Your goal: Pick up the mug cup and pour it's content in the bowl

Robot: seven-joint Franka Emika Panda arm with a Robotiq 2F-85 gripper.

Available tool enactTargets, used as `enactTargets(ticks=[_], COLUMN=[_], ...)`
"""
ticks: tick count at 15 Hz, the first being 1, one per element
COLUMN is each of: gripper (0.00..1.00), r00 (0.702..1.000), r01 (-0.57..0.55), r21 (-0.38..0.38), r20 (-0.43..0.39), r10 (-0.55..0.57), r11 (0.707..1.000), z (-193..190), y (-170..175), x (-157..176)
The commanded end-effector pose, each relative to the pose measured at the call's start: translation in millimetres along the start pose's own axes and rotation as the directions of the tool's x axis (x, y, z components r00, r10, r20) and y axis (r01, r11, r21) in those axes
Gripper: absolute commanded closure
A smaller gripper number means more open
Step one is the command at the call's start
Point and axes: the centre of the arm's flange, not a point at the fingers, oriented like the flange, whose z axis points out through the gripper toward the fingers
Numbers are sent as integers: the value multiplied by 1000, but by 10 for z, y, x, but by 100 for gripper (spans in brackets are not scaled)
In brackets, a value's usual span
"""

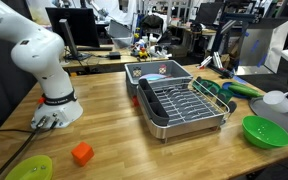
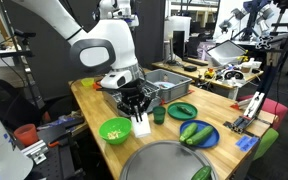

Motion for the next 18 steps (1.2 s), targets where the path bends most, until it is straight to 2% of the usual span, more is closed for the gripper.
enactTargets(ticks=[1, 5, 9, 14, 18], gripper=[98, 98, 98, 98, 98], r00=[981, 951, 941, 941, 943], r01=[-154, -254, -280, -247, -196], r21=[71, 100, 69, -11, -37], r20=[129, 210, 219, 234, 267], r10=[144, 229, 259, 243, 199], r11=[985, 962, 958, 969, 980], z=[161, 220, 454, 936, 1147], y=[-254, -482, -677, -697, -632], x=[139, 76, -38, -258, -429])
